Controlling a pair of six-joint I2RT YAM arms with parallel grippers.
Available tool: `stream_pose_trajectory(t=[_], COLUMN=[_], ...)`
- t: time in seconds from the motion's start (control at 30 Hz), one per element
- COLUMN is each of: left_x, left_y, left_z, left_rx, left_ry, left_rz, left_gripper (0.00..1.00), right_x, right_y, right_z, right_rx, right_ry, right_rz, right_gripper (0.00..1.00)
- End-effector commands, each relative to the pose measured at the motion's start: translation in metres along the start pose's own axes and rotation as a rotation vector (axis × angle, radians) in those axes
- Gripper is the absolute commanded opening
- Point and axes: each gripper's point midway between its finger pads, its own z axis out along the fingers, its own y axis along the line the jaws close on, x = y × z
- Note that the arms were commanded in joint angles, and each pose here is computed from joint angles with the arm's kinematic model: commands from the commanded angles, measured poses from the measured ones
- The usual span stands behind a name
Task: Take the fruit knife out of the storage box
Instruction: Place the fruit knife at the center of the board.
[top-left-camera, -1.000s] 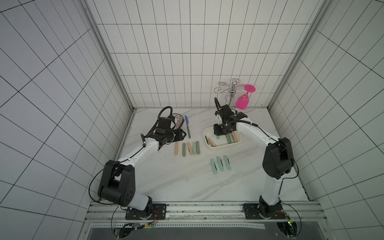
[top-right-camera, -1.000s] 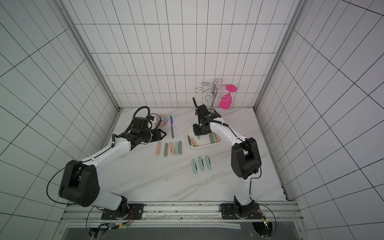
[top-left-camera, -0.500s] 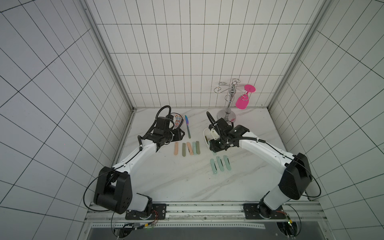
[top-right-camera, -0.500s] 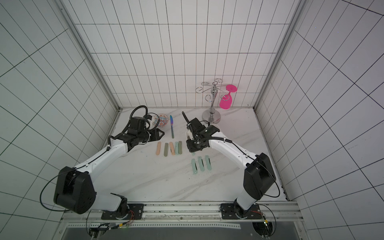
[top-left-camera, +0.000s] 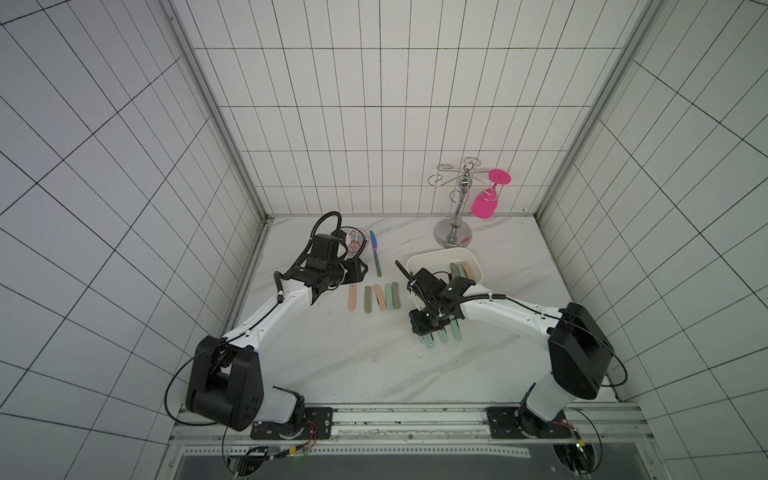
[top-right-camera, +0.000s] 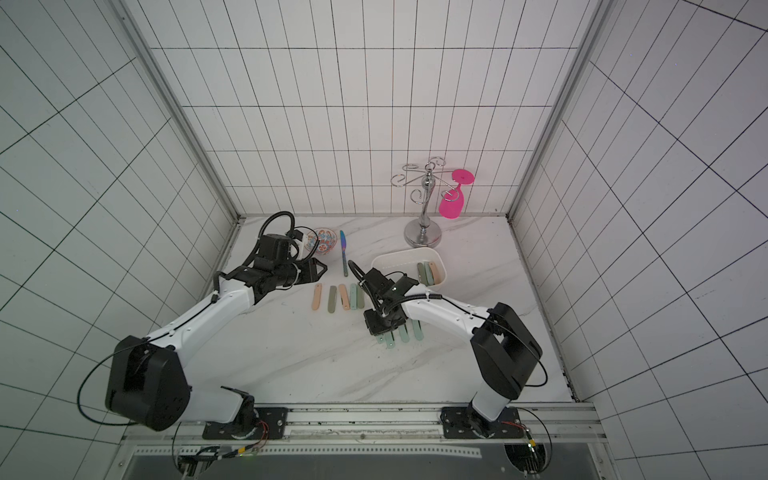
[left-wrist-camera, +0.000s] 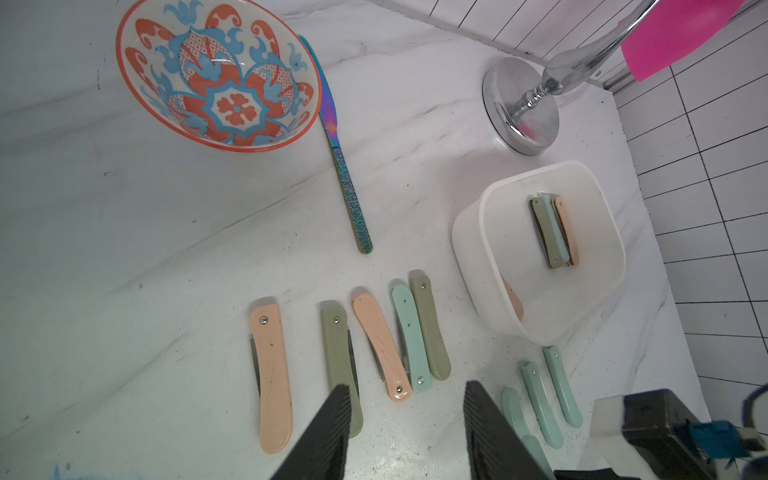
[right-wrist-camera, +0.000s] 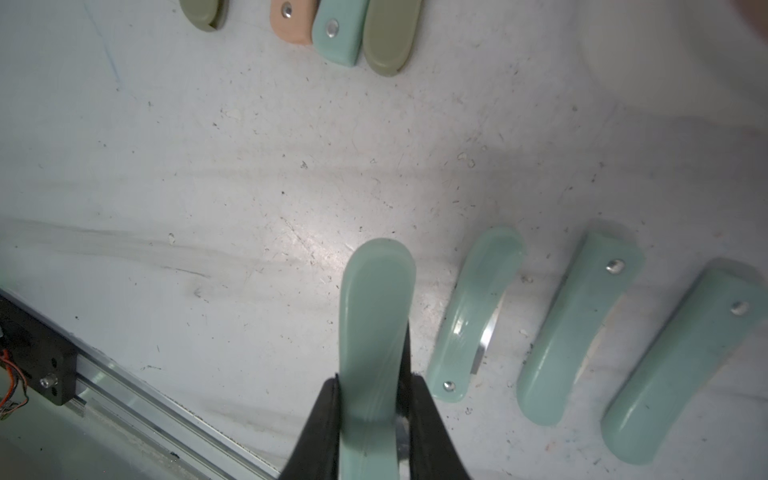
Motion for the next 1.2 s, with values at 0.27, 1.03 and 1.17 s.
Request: stream_pose_trajectory(t=[0.27,1.03,1.17], left_x=[0.003,0.005,0.005], left_y=[-0.009,-0.010,-0.010], left_z=[-0.005,-0.006,-0.006], left_rx=[0.031,0.042,0.043], left_ry=[0.008,0.008,0.008], left_rz=[0.022,0.029,0.029], left_gripper=[0.47,0.47,0.47], right_x=[0.004,0.001,-0.001], right_y=[-0.009,-0.010,-0.008], right_z=[0.034,0.053,0.052], right_rx=[0.056,0.083,0.074], right_ry=[0.051,0.094,0.092], right_rz=[0.103,0.112,0.104], right_gripper=[0.00,0.08,0.12])
